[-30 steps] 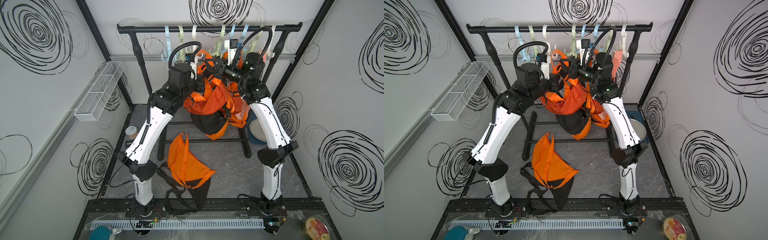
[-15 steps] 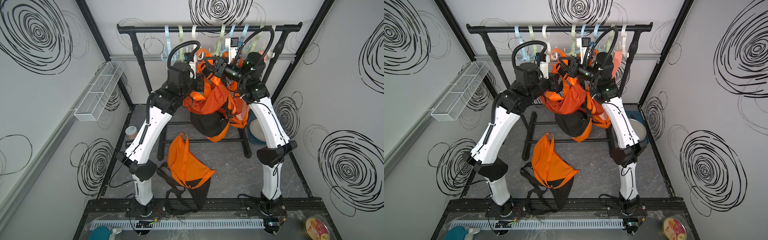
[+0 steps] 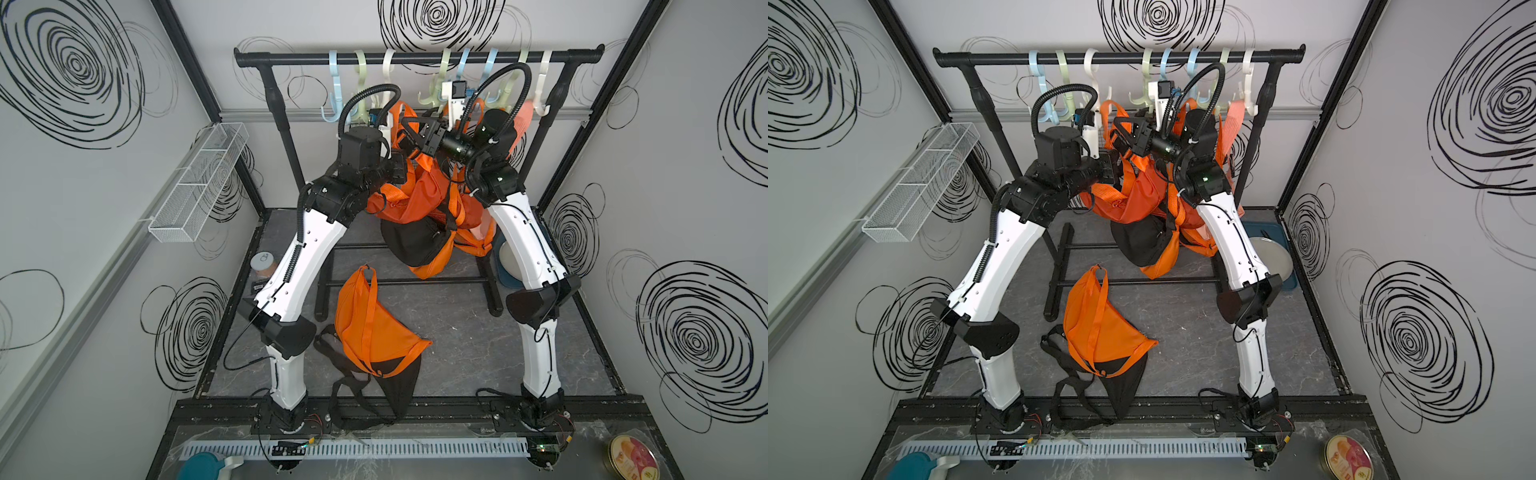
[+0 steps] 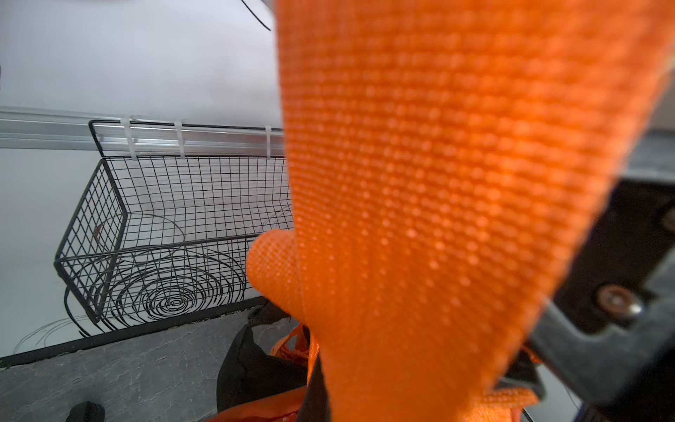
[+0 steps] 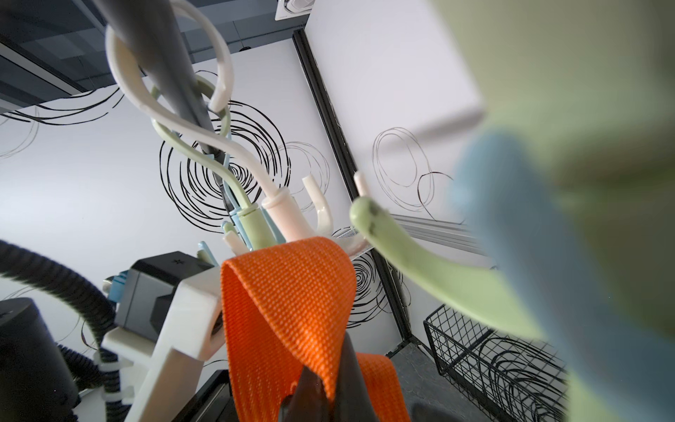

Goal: Hang the bag on a hook
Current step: Hang the bag on the hook.

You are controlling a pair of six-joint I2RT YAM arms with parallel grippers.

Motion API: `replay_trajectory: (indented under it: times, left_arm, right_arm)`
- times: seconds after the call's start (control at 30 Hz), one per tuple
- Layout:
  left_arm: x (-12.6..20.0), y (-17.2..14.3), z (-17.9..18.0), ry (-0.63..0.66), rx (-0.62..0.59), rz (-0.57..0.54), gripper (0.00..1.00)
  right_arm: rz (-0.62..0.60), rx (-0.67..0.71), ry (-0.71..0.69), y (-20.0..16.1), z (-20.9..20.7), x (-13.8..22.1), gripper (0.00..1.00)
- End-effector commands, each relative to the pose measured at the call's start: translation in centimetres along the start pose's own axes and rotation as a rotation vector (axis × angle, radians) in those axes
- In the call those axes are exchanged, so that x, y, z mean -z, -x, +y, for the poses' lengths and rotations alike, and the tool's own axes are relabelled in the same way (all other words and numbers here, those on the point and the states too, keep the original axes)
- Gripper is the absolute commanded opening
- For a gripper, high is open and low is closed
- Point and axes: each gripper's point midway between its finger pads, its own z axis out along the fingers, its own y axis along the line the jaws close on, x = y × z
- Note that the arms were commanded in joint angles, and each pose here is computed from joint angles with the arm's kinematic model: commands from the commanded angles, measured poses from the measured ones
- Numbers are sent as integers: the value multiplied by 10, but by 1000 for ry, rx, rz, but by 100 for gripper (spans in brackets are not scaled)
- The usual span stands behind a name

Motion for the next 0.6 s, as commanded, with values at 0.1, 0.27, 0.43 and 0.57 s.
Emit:
replay_trajectory:
  times: [0.1, 0.27, 0.43, 0.57]
  left_arm:
    - [0, -1, -9, -35, -1, -8, 0]
    - [-3, -15, -6, -33, -12, 28, 0]
    - [-1, -15, -9, -52, -11, 25, 0]
    - [3, -9, -17, -85, -14, 5, 10]
  right_arm:
    - [1, 12, 6, 3, 11, 5, 0]
    - [39, -20, -14, -12, -6, 2, 0]
    - [51, -31, -40, -17, -14, 4, 0]
    - [48, -10, -62, -14, -12, 10, 0]
